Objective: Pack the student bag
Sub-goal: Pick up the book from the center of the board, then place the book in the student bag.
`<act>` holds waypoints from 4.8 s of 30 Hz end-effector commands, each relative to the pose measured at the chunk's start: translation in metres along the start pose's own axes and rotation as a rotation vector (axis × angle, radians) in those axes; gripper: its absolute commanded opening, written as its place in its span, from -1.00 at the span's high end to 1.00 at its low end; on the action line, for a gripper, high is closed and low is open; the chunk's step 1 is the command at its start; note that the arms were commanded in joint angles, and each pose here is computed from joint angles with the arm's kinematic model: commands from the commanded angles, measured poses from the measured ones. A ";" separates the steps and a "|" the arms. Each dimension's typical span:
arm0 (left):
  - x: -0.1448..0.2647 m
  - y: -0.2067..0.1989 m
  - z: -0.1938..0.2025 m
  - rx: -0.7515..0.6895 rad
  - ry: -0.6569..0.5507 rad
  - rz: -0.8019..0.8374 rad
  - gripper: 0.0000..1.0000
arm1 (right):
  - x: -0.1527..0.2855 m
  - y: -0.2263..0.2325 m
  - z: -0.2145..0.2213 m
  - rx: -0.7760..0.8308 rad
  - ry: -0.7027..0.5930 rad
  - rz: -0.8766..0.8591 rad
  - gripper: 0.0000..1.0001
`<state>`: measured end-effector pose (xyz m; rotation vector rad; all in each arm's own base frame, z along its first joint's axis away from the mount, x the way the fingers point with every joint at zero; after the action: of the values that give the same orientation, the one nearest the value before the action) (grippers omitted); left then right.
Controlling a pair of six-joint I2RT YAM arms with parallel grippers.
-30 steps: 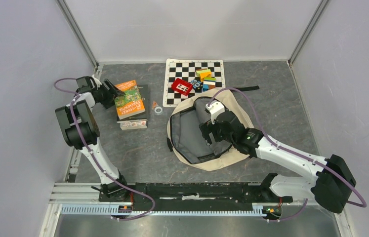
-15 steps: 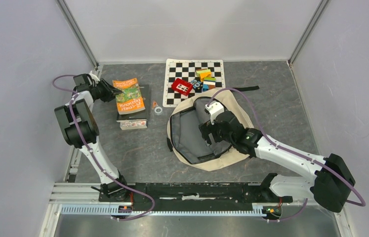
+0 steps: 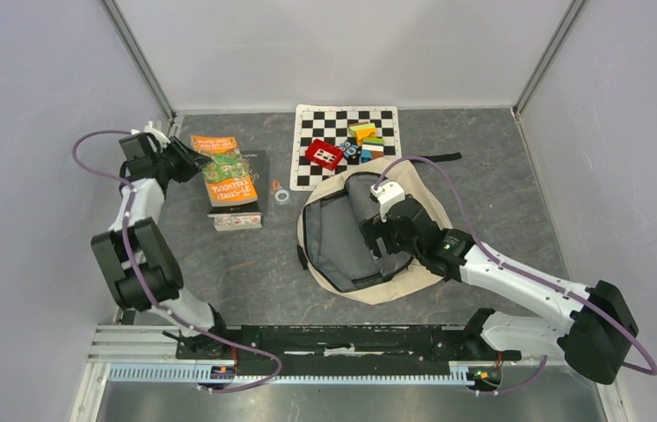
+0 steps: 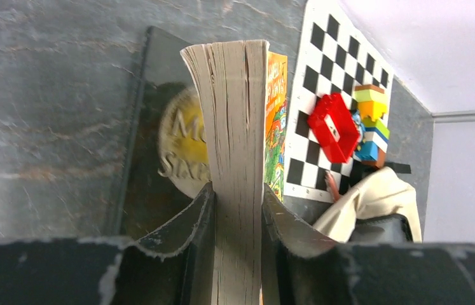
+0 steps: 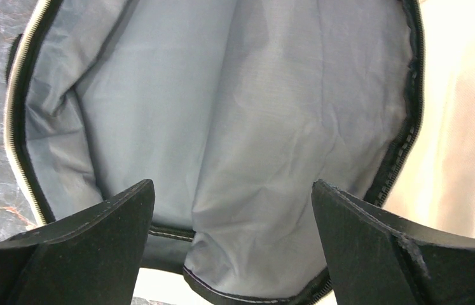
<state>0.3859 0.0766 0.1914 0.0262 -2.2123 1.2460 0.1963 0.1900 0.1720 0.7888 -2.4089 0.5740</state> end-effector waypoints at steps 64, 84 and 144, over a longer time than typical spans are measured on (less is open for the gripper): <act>0.039 -0.114 0.314 0.132 0.373 0.306 0.96 | 0.058 -0.096 -0.054 -0.344 -0.472 0.166 1.00; -0.014 -0.151 0.338 0.342 0.341 0.359 0.96 | 0.067 -0.086 -0.057 -0.357 -0.583 0.100 1.00; 0.031 -0.155 0.337 -0.412 0.139 0.268 -0.99 | 0.040 -0.100 0.016 -0.366 -0.300 0.419 1.00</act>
<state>0.2483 -0.3102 0.1923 -0.5660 -2.2859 1.1563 0.2262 0.1093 0.2262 0.4450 -2.8880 0.0611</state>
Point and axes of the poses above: each gripper's point midway between its finger pads, its own x axis back along the fingers, its own y axis along the line the jaws close on, z = x × y, the point moved 7 cm from there along x, back along the fingers, and after that the axes turned 15 degrees about x, right-handed, at the moved point
